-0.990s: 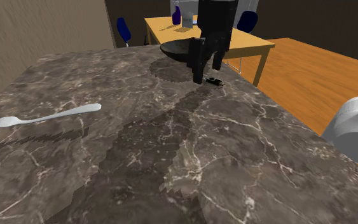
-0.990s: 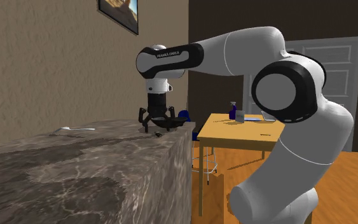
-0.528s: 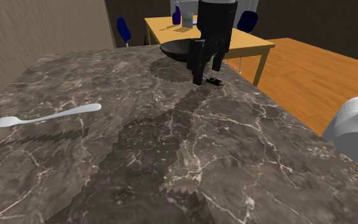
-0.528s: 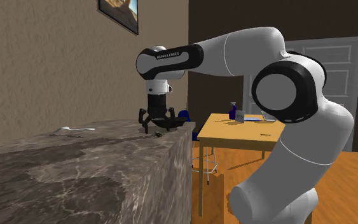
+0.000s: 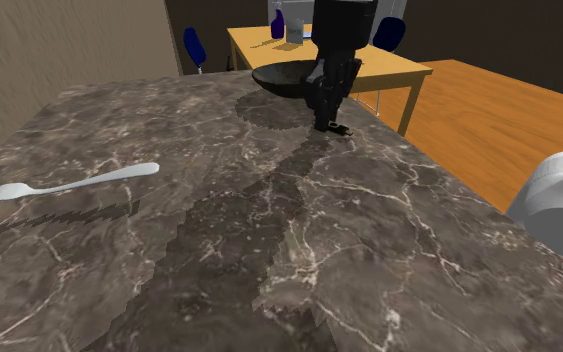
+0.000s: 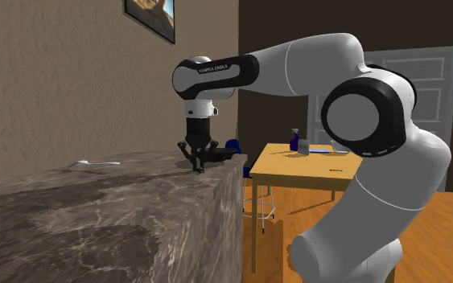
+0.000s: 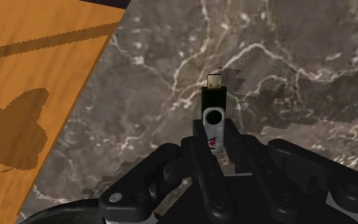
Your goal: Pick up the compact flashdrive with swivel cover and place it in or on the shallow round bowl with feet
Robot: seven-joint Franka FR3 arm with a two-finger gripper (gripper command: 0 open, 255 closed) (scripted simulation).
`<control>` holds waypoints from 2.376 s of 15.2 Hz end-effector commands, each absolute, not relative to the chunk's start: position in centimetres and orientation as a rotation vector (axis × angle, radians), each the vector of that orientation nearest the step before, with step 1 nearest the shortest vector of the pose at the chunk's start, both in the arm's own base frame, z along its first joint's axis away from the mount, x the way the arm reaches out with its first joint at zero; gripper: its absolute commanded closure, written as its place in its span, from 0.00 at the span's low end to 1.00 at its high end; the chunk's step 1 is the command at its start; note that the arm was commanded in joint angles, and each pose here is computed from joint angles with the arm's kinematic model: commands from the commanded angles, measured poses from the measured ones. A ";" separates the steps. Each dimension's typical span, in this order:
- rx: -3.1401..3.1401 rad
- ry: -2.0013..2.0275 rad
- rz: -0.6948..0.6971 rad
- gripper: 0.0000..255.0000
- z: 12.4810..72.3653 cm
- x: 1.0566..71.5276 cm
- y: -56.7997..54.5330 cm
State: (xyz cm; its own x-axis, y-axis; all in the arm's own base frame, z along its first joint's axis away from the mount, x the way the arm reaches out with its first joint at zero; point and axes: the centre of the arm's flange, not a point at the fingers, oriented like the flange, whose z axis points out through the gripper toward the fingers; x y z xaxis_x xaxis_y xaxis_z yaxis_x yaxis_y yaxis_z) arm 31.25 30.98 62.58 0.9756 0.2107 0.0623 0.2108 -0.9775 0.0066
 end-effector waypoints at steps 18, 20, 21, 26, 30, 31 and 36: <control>-3.135 -0.327 -0.072 1.00 70.6 31.7 30.9; -3.135 -0.327 -0.072 1.00 71.7 31.7 30.9; -3.135 -0.327 -0.072 1.00 72.2 31.7 30.9; -3.135 -0.327 -0.072 1.00 74.2 33.0 30.4; -3.135 -0.327 -0.072 1.00 74.4 37.8 28.4; -3.135 -0.327 -0.072 1.00 74.5 39.0 27.9; -3.135 -0.327 -0.072 1.00 74.8 45.1 25.3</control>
